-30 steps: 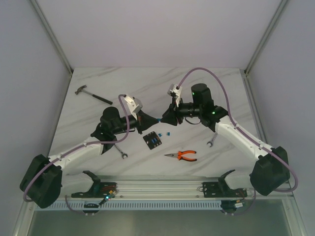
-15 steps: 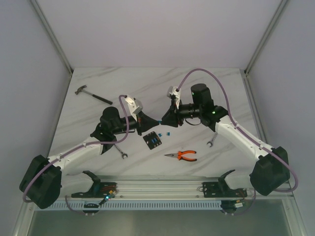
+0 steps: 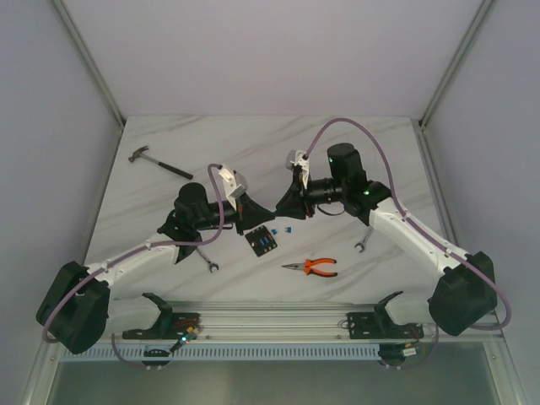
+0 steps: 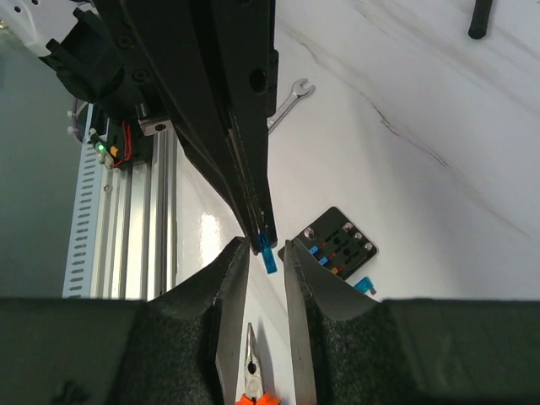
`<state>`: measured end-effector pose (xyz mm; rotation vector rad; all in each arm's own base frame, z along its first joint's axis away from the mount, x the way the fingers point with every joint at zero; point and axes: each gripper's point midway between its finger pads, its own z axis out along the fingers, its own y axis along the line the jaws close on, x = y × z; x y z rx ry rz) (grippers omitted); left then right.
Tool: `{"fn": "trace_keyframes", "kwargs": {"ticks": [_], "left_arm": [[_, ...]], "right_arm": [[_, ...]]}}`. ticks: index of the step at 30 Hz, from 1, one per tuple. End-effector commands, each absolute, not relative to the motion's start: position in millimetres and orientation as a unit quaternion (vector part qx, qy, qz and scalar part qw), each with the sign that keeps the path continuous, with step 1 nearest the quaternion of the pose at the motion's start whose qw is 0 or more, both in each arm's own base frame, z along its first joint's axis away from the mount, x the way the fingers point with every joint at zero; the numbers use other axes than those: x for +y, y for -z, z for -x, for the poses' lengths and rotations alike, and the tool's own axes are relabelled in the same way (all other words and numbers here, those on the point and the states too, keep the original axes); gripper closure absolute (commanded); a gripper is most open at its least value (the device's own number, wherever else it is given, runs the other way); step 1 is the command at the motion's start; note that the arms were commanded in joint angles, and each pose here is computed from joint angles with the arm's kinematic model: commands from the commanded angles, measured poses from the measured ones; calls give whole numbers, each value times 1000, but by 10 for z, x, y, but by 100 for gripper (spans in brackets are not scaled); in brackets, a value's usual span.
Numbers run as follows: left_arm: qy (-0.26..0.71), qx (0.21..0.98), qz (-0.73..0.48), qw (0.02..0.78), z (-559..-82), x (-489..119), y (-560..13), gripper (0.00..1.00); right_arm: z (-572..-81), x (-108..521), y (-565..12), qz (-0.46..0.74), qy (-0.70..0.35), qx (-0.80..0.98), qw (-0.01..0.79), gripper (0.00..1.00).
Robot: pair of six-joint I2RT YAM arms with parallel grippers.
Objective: Snap on the fuse box
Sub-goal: Pick up the fuse from the center of the board.
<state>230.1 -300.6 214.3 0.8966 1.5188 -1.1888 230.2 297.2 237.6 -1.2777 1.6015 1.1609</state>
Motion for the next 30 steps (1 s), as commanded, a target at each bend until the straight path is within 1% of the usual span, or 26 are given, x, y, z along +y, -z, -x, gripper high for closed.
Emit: {"fn": "trace_keyframes", "kwargs": {"ticks": [1, 16, 22, 30], "left_arm": [[502, 584, -391, 504, -2282, -3056, -2366, 100], [507, 576, -398, 503, -2231, -3059, -2429, 100], [512, 568, -408, 499, -2187, -3090, -2475, 100], [511, 568, -414, 494, -2140, -3093, -2466, 100]], "right_arm": [[-2272, 2992, -2518, 517, -467, 603, 389, 72], [-2181, 2992, -2492, 530, -483, 589, 373, 74], [-2238, 2986, -2473, 525, -470, 599, 380, 72], [-2173, 2975, -2538, 531, -476, 587, 383, 74]]}}
